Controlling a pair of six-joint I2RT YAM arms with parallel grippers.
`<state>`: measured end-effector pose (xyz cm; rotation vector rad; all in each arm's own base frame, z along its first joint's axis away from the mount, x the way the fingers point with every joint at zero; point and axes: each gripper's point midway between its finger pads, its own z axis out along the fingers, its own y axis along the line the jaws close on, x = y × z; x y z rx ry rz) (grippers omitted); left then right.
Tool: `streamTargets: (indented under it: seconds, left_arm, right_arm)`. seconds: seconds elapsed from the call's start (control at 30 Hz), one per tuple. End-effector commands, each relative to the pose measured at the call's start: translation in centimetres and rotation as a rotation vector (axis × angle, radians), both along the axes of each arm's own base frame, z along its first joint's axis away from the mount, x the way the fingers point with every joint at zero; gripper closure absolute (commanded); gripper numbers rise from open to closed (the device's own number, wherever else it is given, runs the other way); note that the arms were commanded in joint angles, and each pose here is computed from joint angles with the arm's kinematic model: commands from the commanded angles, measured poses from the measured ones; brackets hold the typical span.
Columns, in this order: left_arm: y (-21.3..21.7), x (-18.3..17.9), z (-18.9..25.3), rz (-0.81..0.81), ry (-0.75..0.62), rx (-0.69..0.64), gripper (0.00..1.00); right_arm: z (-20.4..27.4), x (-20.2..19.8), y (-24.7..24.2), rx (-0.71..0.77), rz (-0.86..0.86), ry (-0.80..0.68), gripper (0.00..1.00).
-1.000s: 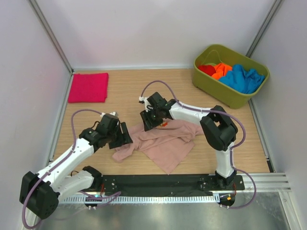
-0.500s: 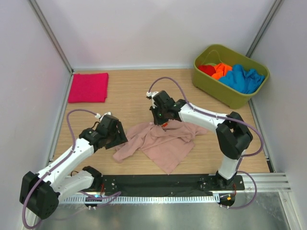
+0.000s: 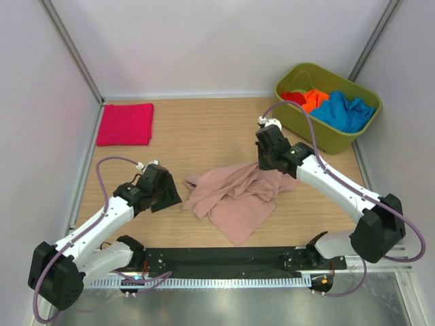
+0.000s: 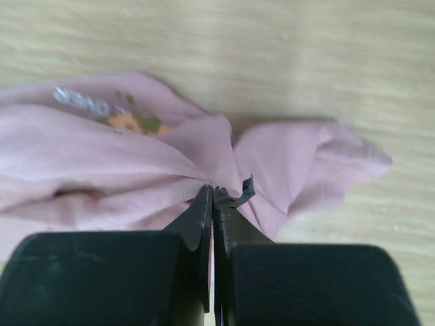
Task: Fold and stack the t-shirts
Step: Flatten the tshirt out
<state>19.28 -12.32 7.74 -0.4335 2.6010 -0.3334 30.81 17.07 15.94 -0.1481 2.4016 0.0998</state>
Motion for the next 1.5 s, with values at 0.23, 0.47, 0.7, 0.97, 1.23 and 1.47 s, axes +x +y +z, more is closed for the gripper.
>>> streamTargets:
  seconds: [0.23,0.47,0.7,0.97,1.23,1.47]
  left_arm:
    - [-7.1,-0.6,0.8,-0.26,-0.055,-0.263,0.4]
    - [-7.3,0.7,1.9,-0.269,-0.125,-0.208,0.39]
    - [-4.1,1.0,0.2,-0.122,-0.073,-0.076,0.39]
    - [-4.5,4.3,1.3,-0.06,-0.048,-0.226,0.36]
    - [-3.0,8.2,0.8,0.046,-0.007,-0.312,0.37]
    - [0.4,9.4,1.6,0.172,-0.052,-0.335,0.36]
  right_arm:
    - [-1.6,-3.0,-0.9,0.05,-0.011,0.04,0.99]
    - [0.1,-0.9,-0.7,0.035,-0.034,-0.007,0.99]
    - [-2.4,1.3,-7.0,-0.098,-0.254,0.06,0.99]
    - [2.6,-0.3,-5.1,-0.056,-0.25,-0.021,0.69]
    - [-0.1,-3.9,8.2,0.069,-0.069,0.064,0.64]
    - [-4.7,-6.1,17.2,0.002,0.032,0.072,0.61]
